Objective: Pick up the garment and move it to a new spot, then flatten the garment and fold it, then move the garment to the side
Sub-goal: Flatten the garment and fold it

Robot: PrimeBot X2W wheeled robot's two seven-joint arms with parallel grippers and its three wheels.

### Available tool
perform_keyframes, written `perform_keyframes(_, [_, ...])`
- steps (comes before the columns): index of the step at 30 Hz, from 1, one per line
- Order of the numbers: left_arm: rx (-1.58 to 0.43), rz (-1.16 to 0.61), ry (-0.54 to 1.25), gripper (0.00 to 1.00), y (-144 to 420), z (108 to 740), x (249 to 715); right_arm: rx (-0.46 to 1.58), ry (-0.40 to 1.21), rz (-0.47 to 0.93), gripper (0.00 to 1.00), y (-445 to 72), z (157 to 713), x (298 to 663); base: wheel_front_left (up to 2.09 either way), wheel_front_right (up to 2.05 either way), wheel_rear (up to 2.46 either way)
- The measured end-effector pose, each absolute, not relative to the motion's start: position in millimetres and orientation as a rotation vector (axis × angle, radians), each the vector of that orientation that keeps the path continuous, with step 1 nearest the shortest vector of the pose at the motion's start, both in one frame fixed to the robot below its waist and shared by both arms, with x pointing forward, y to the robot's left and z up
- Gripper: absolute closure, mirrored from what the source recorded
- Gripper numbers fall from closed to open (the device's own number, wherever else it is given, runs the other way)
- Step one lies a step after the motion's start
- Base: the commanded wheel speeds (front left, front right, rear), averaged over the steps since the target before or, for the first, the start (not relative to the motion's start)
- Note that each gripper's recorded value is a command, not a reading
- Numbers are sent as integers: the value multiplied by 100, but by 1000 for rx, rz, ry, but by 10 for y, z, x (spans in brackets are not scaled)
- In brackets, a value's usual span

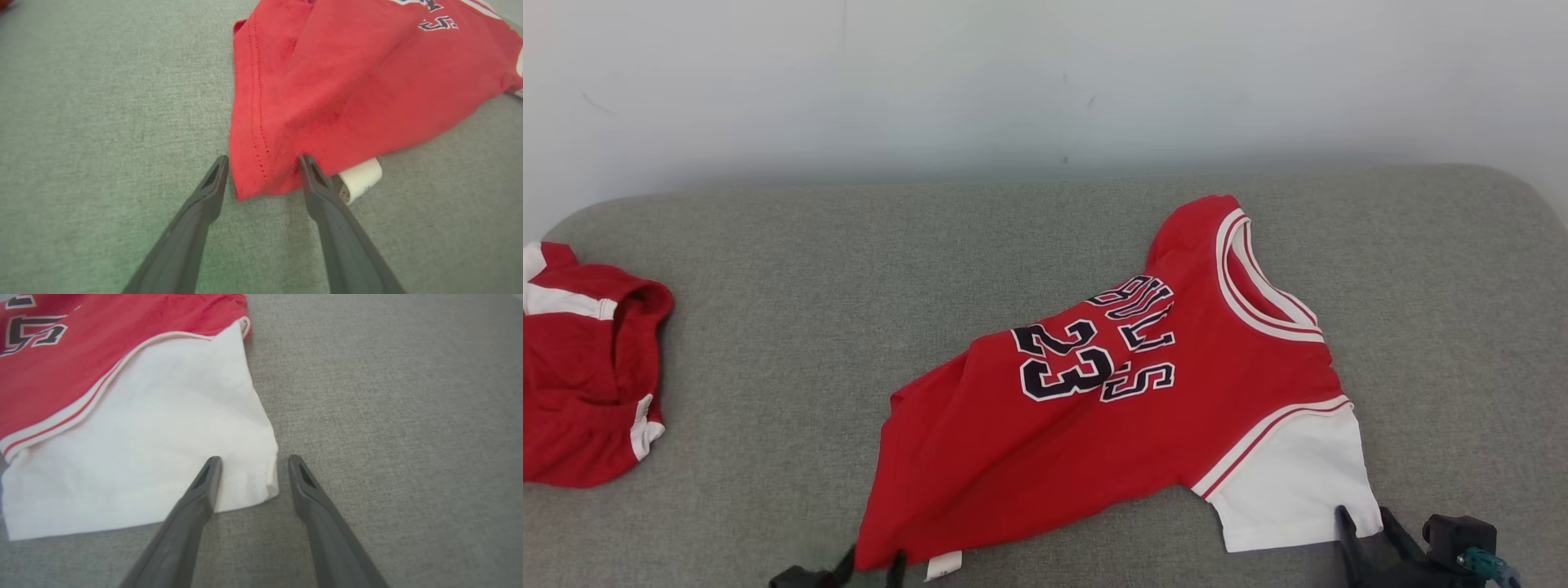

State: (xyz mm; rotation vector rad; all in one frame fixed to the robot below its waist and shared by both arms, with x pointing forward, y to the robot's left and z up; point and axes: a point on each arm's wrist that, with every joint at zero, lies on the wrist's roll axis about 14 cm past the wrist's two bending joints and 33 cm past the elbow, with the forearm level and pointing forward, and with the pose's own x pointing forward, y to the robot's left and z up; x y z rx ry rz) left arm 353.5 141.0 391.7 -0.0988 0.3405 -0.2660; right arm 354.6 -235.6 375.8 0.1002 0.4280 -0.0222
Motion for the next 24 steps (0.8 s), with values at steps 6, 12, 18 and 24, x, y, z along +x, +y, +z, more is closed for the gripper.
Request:
perform_keyframes(6, [-128,-267,397,100,1378,3766,3423,131,408,-23,100,-2318,3769,3559,0,0,0])
perform_keyframes(12, [-163,-256,333,100,1379,3936,3435,159,346,-14,100,-2299,3878,3508,0,0,0])
perform_keyframes(18, [-149,-279,171,100,1391,4417,3689,188,129,35,100,-2237,4526,3809,0,0,0])
perform_keyframes(24, [-54,-385,-16,100,1258,5318,4353,151,-81,115,100,-2211,5500,4379,0,0,0])
